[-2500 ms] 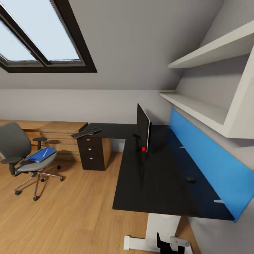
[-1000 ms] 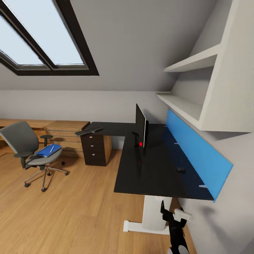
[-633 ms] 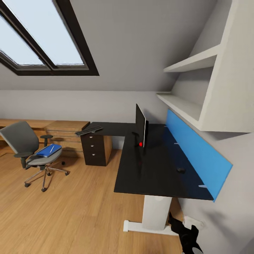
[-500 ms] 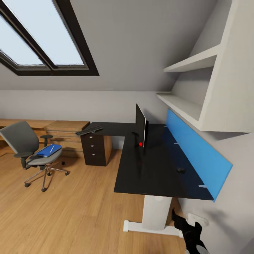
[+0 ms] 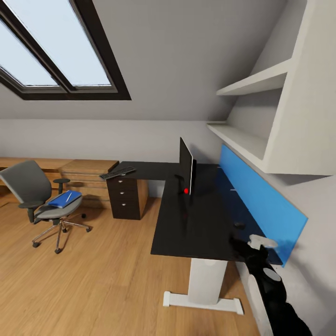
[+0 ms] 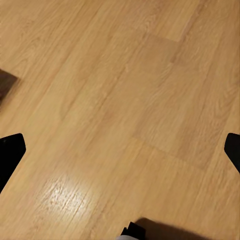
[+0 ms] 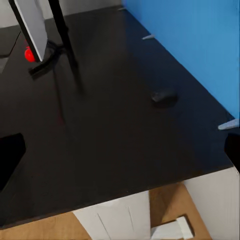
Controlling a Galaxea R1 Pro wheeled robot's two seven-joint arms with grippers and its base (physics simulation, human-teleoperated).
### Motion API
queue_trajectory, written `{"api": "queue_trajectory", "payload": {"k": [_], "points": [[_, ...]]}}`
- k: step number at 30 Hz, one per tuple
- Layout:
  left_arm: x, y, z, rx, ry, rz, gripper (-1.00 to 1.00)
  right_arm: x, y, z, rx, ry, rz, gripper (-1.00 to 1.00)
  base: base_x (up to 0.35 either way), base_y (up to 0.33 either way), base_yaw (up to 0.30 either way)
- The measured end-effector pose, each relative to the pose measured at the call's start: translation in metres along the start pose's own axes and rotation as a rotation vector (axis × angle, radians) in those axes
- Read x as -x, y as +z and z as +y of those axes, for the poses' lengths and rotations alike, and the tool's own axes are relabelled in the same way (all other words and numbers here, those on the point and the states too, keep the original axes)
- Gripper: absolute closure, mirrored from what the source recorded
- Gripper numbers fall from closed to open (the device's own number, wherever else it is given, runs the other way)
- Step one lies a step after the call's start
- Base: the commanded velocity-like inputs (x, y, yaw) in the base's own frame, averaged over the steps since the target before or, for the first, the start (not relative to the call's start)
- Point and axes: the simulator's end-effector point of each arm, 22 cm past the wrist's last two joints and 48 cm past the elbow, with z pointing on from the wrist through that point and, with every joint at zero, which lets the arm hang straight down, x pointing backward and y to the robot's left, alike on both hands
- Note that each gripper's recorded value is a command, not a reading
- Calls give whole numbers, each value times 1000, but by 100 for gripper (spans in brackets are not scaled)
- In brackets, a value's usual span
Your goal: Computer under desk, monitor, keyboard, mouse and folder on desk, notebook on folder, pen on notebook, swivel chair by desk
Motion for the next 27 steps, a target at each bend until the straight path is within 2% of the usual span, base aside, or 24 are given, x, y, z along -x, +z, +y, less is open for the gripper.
{"api": "queue_trajectory", "payload": {"k": [1, 3, 6, 7, 11, 13, 16, 17, 21, 22, 23, 25, 27], "points": [[0, 0, 0, -1, 1, 0, -100, 16, 16, 9, 3, 1, -6, -100, 63, 0, 0], [0, 0, 0, -1, 1, 0, -100, 26, 36, 17, 1, -1, 2, -100, 131, 0, 0], [0, 0, 0, -1, 2, -1, -100, 31, 67, 25, -16, -24, 39, -100, 220, 0, 0], [0, 0, 0, -1, 2, -1, -100, 31, 89, 26, -33, -51, 74, -100, 270, 0, 0], [0, 0, 1, 1, 2, -2, -100, 32, 131, 19, -68, -96, 128, -100, 294, 0, 0], [0, 1, 4, 5, 3, -2, -100, 32, 157, 5, -97, -107, 128, -100, 316, 0, 0], [-1, 2, 8, 12, 6, 0, -100, 17, 166, -5, -113, -112, 124, -100, 322, 0, 0], [1, 5, 20, 26, 13, -5, -100, 9, 167, -11, -122, -116, 128, -100, 325, 0, 0], [3, 7, 30, 40, 16, -10, -100, 4, 167, -15, -129, -116, 139, -100, 321, 0, 0], [4, 9, 39, 64, -14, -8, -100, 3, 167, -18, -138, -96, 144, -100, 291, -5, 0], [4, 10, 41, 72, -26, -6, -100, 2, 167, -20, -142, -81, 147, -100, 254, -27, 0], [5, 11, 51, 98, -61, -2, -100, -2, 167, -25, -162, -6, 161, -100, 209, -37, 0], [7, 14, 64, 136, -114, 2, -100, -10, 165, -37, -203, 136, 190, -100, 111, -21, 0]]}}
